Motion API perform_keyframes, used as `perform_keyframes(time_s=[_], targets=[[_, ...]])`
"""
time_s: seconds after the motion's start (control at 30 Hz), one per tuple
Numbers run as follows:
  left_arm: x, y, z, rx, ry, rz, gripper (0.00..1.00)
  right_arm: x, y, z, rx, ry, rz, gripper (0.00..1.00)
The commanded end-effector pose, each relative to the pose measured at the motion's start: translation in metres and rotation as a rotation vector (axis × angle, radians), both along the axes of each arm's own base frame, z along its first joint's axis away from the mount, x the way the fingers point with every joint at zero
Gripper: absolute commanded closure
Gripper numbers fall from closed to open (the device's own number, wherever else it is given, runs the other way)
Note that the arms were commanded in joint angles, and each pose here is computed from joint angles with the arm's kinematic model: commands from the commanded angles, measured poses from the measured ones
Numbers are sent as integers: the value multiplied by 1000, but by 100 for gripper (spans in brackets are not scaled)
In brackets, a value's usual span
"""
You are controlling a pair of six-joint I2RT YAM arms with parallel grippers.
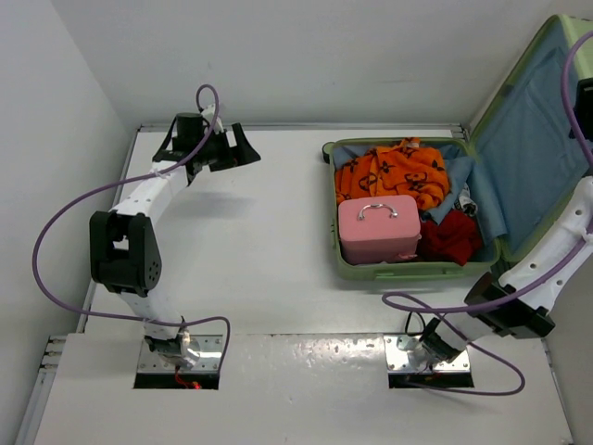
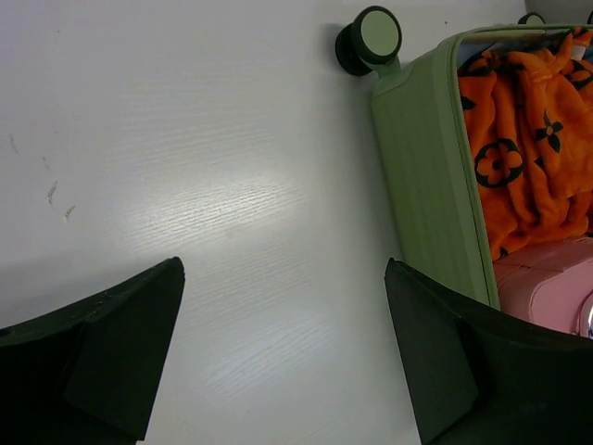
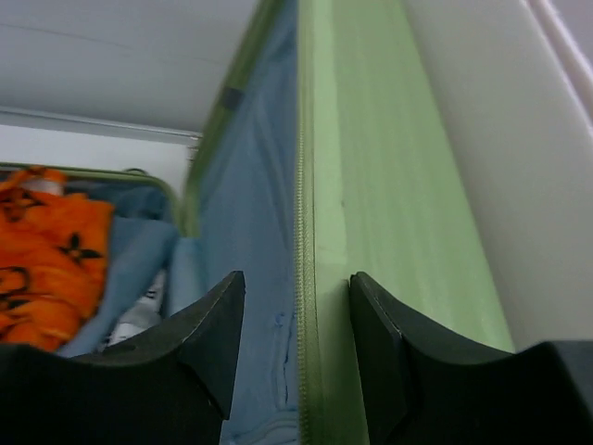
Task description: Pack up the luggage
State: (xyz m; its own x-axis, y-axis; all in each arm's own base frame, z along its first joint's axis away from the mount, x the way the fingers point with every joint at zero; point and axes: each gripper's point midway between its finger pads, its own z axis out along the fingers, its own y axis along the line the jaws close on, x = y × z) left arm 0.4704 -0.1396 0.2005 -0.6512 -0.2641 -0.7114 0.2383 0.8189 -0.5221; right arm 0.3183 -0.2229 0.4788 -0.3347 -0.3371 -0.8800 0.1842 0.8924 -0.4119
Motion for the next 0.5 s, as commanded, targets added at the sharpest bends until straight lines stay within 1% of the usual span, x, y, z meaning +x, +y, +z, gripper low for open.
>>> perform_keyframes(time_s=[0.0, 0.03, 0.1, 0.13, 0.17, 0.2, 0.23, 0.27, 0.33, 0.37, 0.4, 0.43, 0.47], targets=[[-2, -2, 30, -34, -70, -8, 5, -3, 74, -61, 391, 132, 228, 52], [-1, -2, 26, -33, -61, -8, 5, 2, 97, -59, 434, 123, 320, 52], [-1, -2, 26, -33, -61, -8, 5, 1, 118, -64, 485, 147, 373, 52], [1, -2, 28, -34, -72, -8, 5, 6, 148, -62, 517, 158, 488, 52], [0, -2, 32, -35, -81, -8, 5, 4, 159, -56, 508, 145, 531, 52], [1, -3, 34, -36, -93, -9, 5, 5, 170, -65, 581, 155, 556, 52], [-2, -2, 33, -29, -95, -12, 5, 2, 187, -57, 584, 134, 605, 52], [-2, -2, 33, -29, -95, -13, 5, 5, 196, -37, 584, 56, 649, 50], [-3, -2, 29, -28, -86, -12, 5, 4, 227, -31, 640, 71, 789, 50], [-3, -2, 29, -28, -86, -12, 5, 2, 239, -31, 732, 106, 852, 50], [-4, -2, 34, -29, -96, -13, 5, 0, 250, -19, 727, 97, 910, 50], [-4, -1, 34, -23, -101, -16, 5, -9, 269, -12, 850, 133, 995, 48], [-4, 0, 38, -19, -112, -7, 5, -12, 279, -6, 906, 145, 1033, 46]])
